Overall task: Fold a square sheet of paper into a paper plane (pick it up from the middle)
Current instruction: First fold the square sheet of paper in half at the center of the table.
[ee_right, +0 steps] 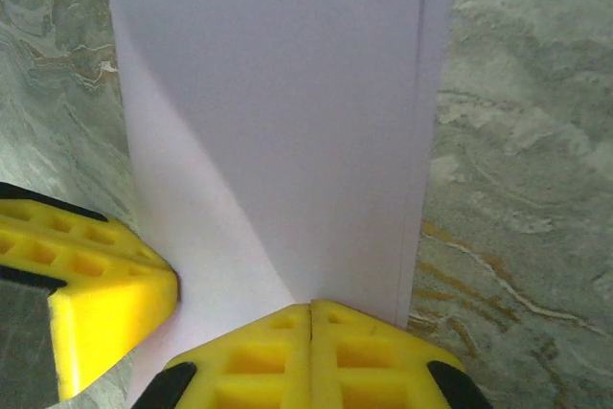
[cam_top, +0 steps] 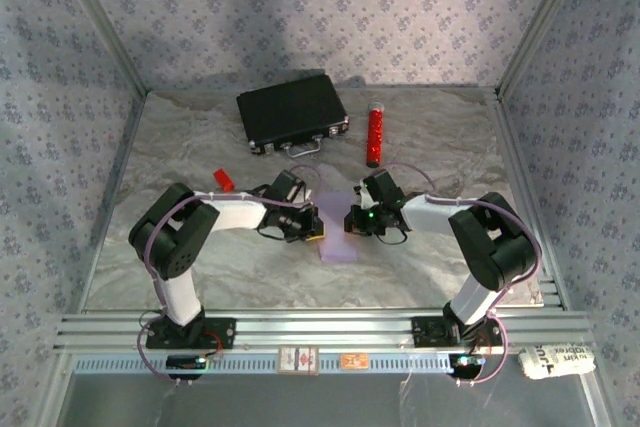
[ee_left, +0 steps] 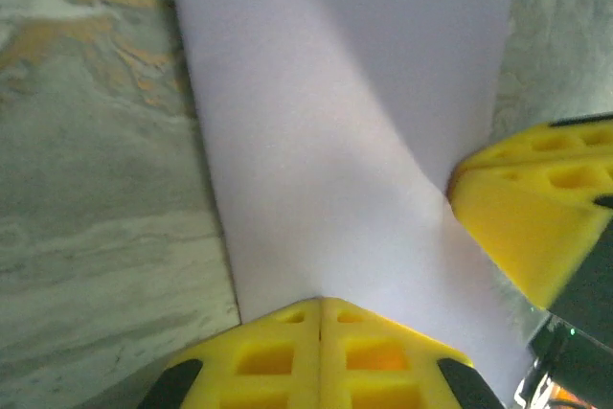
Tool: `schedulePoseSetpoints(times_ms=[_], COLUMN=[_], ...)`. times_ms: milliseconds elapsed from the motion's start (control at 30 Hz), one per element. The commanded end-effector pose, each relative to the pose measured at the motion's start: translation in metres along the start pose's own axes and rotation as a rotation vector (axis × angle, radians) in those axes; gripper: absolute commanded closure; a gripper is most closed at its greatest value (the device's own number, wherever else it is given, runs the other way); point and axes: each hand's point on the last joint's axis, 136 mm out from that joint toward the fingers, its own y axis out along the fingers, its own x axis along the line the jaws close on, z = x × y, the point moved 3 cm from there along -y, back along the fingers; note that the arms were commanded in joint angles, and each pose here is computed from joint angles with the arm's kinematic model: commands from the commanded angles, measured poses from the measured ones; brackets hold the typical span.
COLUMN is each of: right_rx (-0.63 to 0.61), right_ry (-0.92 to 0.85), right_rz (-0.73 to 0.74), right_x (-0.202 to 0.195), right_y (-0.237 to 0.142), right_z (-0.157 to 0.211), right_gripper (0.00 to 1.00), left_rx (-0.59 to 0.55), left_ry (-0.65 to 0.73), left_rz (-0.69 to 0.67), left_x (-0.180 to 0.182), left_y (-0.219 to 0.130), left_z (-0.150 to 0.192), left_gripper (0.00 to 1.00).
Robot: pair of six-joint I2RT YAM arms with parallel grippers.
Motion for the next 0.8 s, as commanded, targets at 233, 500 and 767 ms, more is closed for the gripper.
schedulePoseSetpoints(times_ms=[233, 500, 767], right_rx=[0.085, 0.076, 0.077], right_ry=[0.063, 0.063, 0.063], right_rz=[0.145, 0.145, 0.146], right_x=[-0.034, -0.033, -0.034], right_y=[0.000, -0.002, -0.001], right_z=[0.029, 0.027, 0.027], right_gripper=[1.00, 1.00, 1.00], left_rx=[-0.025, -0.066, 0.003], left_ry=[0.025, 0.036, 0.018], left_rz=[-0.038, 0.064, 0.072], left_x=[0.002, -0.043, -0.033], left_y=[-0.009, -0.030, -0.012], left_z=[0.004, -0.003, 0.014], left_gripper=[0.96, 0.95, 0.95])
